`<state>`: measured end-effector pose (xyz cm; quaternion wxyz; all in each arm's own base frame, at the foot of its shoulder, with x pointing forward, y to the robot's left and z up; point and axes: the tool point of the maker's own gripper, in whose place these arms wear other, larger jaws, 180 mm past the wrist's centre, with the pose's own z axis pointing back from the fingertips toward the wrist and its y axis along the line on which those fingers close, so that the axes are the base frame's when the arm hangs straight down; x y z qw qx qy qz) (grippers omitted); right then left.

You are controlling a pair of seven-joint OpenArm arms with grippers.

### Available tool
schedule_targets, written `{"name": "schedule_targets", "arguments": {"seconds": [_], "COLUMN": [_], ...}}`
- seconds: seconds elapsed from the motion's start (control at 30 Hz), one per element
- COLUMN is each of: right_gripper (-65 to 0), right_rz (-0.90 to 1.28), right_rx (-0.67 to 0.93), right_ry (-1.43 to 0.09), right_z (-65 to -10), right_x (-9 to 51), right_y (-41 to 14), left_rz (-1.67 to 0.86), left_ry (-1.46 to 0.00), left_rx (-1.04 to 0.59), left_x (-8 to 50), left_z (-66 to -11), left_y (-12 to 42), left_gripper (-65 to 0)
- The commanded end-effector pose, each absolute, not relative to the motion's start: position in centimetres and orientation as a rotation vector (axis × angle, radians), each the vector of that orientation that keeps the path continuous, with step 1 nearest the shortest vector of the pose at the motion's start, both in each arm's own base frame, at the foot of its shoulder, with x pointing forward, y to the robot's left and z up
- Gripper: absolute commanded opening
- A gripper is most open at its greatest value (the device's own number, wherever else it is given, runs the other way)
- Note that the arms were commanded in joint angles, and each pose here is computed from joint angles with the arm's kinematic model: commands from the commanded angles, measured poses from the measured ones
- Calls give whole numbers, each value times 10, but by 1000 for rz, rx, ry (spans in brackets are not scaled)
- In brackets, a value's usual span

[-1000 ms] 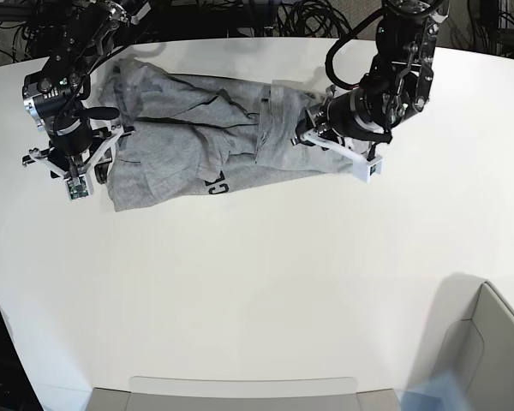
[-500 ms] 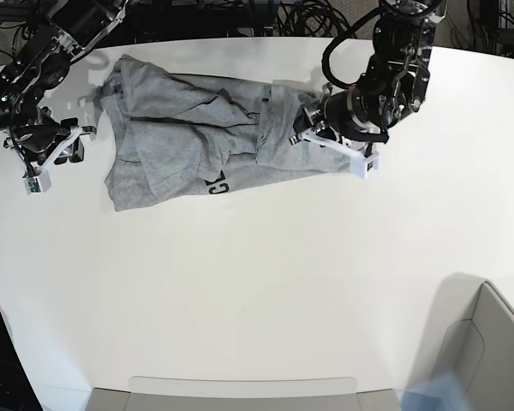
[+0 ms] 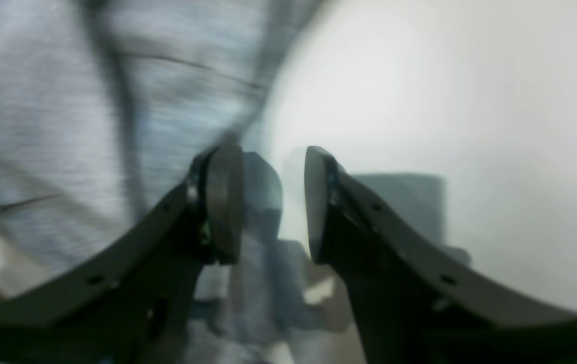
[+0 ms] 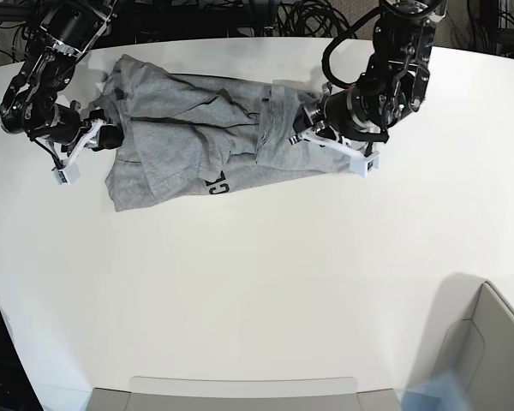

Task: Fold the T-shirt properly
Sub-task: 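Grasp the strip end with the right gripper and fold it toward the left gripper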

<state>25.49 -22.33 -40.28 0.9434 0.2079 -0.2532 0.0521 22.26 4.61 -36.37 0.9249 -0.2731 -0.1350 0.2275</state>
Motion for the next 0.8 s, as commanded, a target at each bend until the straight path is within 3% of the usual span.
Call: {"name": "schedule_targets", "arguments": {"seconds": [0.0, 0.17, 0.47, 0.77], "right_gripper": [-443, -443, -443, -443], "right_rz": [138, 136, 59, 48], "right_rx": [425, 474, 481, 499], "right_ry": [-585, -617, -401, -309], "right_z": [-385, -379, -437, -459], "right_x": [269, 275, 234, 199], "right_y": [-229, -222, -226, -209], "left_rz": [490, 487, 486, 491], "left_ry": [-242, -242, -240, -232], "left_rx": [-591, -591, -592, -586], "left_x": [220, 220, 220, 219], "left_z": [-358, -358, -358, -361], "left_y": [41, 41, 41, 42], "left_gripper": [-650, -650, -650, -650]}}
